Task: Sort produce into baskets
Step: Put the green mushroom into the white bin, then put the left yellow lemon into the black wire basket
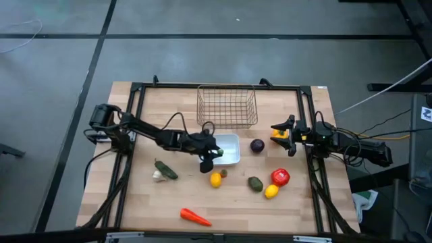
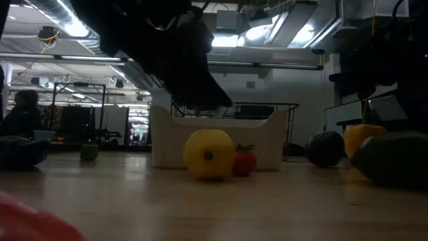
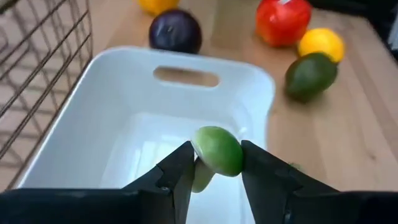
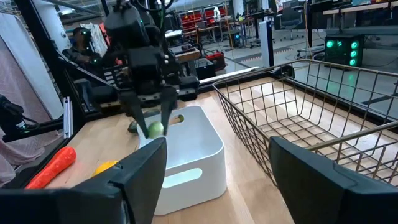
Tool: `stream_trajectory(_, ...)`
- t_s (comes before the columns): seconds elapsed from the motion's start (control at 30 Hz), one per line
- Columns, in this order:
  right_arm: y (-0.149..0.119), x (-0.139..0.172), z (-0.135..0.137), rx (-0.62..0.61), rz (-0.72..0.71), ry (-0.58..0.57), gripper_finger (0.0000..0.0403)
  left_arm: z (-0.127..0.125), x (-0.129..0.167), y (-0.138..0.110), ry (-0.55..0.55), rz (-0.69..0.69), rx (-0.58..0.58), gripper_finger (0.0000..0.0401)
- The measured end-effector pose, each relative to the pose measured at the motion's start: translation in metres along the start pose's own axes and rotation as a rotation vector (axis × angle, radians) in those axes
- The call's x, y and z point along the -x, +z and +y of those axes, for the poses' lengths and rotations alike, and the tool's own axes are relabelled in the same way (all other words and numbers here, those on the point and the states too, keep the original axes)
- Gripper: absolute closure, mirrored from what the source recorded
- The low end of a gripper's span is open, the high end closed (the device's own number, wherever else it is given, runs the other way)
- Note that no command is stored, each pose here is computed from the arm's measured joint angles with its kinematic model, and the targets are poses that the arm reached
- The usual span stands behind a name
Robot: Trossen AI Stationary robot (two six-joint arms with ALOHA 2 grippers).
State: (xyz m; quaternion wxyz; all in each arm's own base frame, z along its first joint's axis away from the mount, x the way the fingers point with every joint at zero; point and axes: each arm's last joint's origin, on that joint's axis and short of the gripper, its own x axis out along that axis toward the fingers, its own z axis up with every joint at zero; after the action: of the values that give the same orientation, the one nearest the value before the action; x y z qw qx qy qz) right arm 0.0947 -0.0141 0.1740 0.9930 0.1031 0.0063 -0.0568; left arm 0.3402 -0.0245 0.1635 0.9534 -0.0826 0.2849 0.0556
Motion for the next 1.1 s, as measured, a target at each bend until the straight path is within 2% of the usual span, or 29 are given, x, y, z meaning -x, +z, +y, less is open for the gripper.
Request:
stream_trajectory(0.3, 0.000, 0.000, 0.000, 0.000, 0.000, 0.000, 0.0123, 0.004, -0.001, 0.000, 0.010, 0.003, 0.016, 0.0185)
stream_trajectory(0.47, 0.000, 0.000, 0.000, 0.000, 0.001, 0.000, 0.0123, 0.004, -0.001, 0.002, 0.011, -0.001, 0.018, 0.0155)
stream_trajectory(0.8, 0.000, 0.000, 0.000, 0.000, 0.001, 0.000, 0.0123, -0.008, 0.001, 0.039, -0.013, -0.065, 0.003, 0.0148)
stream_trajectory(0.93, 0.000, 0.000, 0.000, 0.000, 0.001, 0.000, 0.0123, -0.019, 0.006, 0.057, -0.010, 0.014, 0.053, 0.0148)
stream_trajectory(1.1, 0.000, 0.000, 0.000, 0.000, 0.001, 0.000, 0.0123, -0.039, 0.021, 0.075, 0.001, 0.180, 0.214, 0.0148)
